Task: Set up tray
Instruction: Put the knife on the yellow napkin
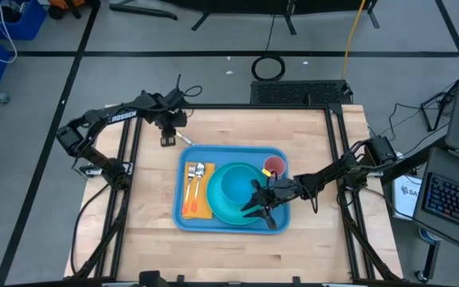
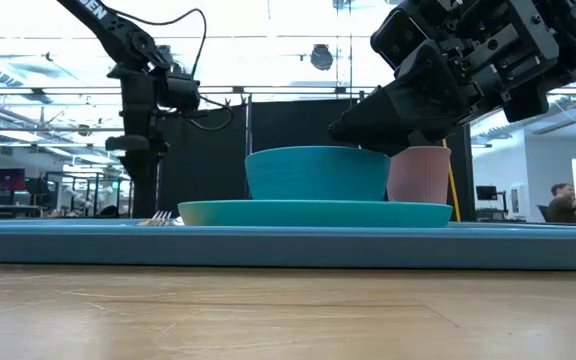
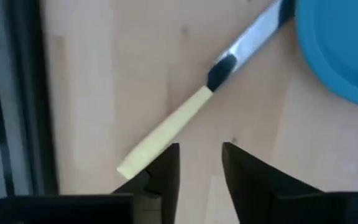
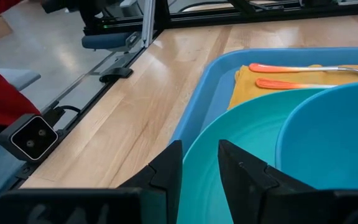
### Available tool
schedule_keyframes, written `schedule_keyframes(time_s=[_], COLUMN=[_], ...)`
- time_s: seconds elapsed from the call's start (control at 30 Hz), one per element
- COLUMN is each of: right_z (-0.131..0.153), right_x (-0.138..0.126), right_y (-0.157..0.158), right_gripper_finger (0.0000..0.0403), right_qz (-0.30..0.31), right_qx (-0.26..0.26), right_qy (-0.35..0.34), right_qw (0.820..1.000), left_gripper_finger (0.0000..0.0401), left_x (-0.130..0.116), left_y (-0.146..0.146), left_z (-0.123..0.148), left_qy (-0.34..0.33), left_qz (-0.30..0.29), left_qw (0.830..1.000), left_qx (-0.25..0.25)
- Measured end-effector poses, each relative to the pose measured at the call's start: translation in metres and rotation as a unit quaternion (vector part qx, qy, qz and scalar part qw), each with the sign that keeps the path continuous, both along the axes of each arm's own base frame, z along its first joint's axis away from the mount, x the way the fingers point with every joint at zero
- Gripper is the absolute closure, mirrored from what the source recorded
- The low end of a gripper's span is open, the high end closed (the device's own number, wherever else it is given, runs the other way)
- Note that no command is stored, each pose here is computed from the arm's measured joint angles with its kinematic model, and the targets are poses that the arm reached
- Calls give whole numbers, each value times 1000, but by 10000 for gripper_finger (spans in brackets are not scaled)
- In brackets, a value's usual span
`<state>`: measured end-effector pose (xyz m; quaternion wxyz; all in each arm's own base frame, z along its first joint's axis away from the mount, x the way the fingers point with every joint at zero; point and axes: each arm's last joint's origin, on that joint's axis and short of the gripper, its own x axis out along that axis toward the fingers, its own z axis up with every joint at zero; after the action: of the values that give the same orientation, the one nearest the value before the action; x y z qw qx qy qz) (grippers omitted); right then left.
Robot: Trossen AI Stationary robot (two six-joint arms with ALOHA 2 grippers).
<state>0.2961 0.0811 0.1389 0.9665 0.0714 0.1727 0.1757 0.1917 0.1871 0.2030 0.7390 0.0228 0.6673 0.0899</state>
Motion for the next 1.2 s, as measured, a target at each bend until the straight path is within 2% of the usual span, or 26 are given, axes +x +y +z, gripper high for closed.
schedule_keyframes(time_s=[0.1, 0.23, 0.37, 0.67, 0.9, 1.0, 1.2], right_z=[0, 0, -1, -1, -2, -2, -2], right_x=[0, 0, 0, -1, -1, -1, -1], right_y=[0, 1, 0, 1, 1, 1, 1], right_gripper_finger=[310, 310, 310, 310, 310, 310, 310], right_qz=[1, 2, 3, 3, 4, 4, 4], right_qx=[0, 0, -1, -2, -3, -4, -4], right_qy=[0, 1, 5, 7, 9, 11, 11], right_qw=[1000, 1000, 1000, 1000, 1000, 1000, 1000], left_gripper_finger=[251, 234, 231, 230, 230, 230, 231], left_x=[-1, 3, 8, 13, 15, 15, 19], left_y=[-2, -2, -2, 1, 0, 1, 3], left_z=[-13, -27, -27, -51, -52, -52, -51], left_qy=[22, 57, 56, 110, 146, 138, 141], left_qz=[-14, -22, -35, -49, -56, -62, -85], left_qw=[1000, 998, 998, 993, 986, 987, 984], left_qx=[-14, -2, 23, 17, 52, 49, 74])
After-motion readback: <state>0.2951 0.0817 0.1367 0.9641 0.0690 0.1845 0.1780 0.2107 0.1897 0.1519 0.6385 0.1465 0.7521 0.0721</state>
